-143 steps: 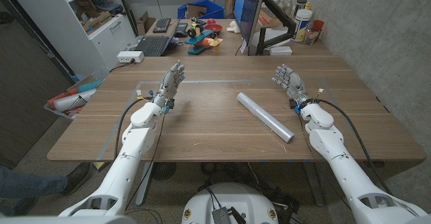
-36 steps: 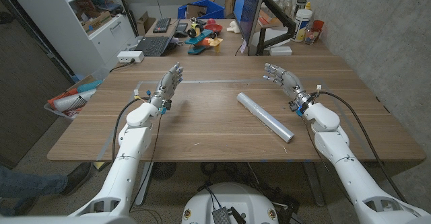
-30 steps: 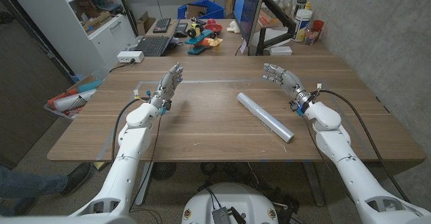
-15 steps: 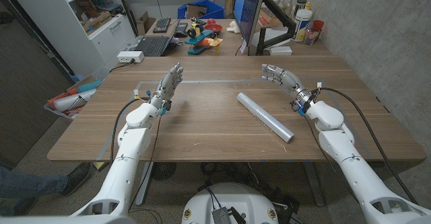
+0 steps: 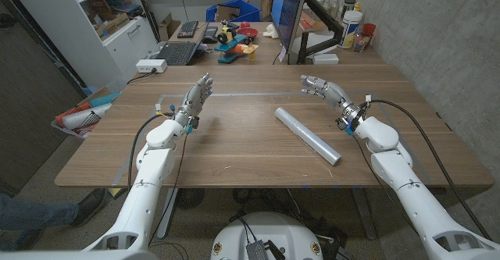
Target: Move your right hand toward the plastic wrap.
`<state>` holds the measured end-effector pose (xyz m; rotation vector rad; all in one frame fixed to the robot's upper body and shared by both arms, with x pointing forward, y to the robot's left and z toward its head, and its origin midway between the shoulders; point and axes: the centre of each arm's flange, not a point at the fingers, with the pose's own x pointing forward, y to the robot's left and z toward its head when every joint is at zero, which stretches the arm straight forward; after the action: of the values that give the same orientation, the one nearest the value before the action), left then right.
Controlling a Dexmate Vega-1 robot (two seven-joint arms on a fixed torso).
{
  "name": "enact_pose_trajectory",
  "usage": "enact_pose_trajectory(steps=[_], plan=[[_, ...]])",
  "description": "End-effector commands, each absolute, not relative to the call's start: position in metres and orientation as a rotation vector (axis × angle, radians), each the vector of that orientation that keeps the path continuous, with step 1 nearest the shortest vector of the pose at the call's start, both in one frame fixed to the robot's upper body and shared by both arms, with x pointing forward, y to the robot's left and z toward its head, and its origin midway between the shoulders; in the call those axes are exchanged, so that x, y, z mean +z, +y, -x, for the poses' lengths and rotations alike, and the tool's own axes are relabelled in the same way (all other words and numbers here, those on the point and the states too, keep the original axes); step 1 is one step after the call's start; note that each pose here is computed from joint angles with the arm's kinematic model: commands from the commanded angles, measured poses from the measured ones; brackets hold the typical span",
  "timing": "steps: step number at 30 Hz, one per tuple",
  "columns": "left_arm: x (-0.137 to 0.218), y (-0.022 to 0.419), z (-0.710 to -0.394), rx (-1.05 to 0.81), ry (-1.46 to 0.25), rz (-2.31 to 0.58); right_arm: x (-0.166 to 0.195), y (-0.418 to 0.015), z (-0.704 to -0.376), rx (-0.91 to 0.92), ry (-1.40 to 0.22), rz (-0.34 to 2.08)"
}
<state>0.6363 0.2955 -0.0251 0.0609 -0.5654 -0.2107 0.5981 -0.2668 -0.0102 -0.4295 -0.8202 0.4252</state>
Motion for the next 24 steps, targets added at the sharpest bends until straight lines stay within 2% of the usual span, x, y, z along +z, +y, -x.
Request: enact_pose_trajectory(steps=[1, 24], plan=[[-0.0241, 0.2925, -0.6380, -0.218, -0.567, -0.061, -0.0096, -0.2612, -0.5910, 0.424, -0.839, 0.498], [-0.0276, 0.2921, -0.6387, -0.221, -0.560, -0.060, -0.0072, -0.2529, -0.5832, 0.415, -0.868, 0.588]])
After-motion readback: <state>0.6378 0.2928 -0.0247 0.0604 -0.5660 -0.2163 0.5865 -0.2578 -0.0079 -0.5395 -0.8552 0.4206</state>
